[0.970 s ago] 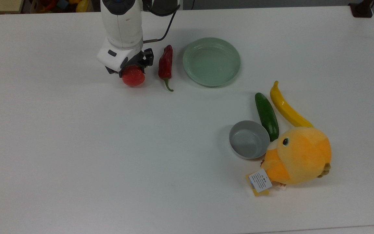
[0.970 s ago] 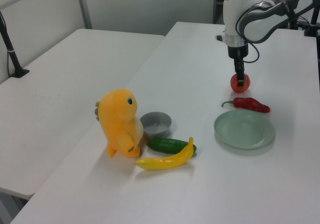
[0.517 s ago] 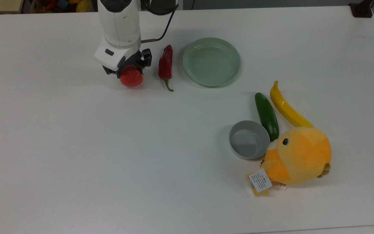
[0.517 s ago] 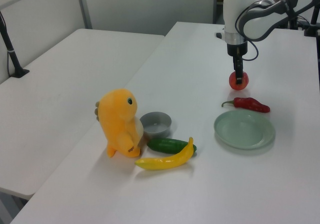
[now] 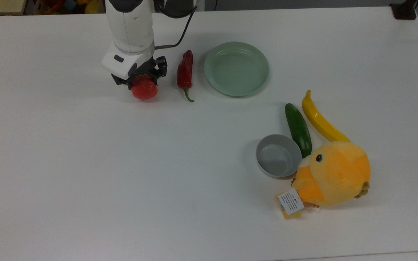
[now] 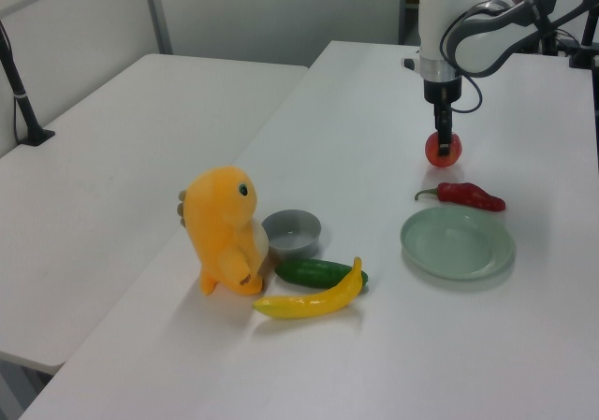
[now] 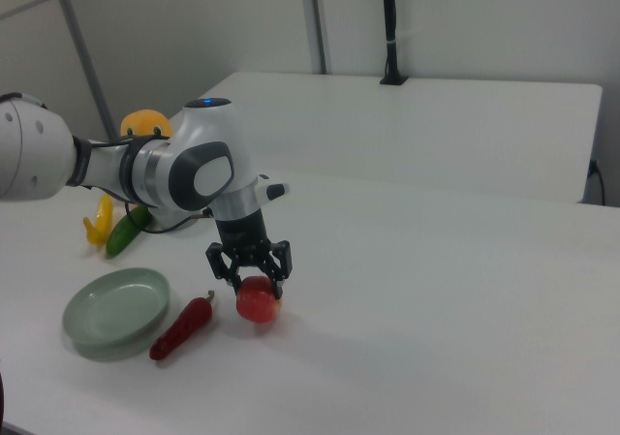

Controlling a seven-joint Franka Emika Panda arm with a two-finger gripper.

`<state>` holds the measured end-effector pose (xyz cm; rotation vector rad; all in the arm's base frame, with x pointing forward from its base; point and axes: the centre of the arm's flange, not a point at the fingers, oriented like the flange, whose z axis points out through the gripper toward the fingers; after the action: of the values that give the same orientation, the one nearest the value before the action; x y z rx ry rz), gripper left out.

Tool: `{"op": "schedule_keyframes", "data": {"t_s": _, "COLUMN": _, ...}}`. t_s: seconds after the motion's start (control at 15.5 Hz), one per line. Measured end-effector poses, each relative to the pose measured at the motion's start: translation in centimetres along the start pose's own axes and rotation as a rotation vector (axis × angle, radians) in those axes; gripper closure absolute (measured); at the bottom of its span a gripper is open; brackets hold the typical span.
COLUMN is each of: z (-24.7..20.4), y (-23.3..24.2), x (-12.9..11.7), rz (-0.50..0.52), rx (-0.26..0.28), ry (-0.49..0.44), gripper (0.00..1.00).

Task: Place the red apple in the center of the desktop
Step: 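Lower the apple onto the table beside the red chili pepper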

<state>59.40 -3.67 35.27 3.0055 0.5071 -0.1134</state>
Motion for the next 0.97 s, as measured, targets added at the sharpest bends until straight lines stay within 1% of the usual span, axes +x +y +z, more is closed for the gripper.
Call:
{"op": "schedule_keyframes", "data": {"t_s": 0.45, "z": 0.3, "y": 0.0, "x": 0.1, "rz": 0.002, "rx": 0.004, "ry": -0.001, "gripper": 0.28}}
{"op": "schedule_keyframes", "data": {"t_s": 0.71, "z": -0.6, "y": 0.2, "x": 1.0, "rz": 0.024, "rx": 0.010, "ry": 0.074, "gripper": 0.28}}
{"op": "schedule_keyframes", "data": {"t_s": 0.97, "z": -0.1, "y": 0.3, "x": 1.5, "rz": 0.026, "rx": 0.003, "ry": 0.104, "gripper": 0.28}}
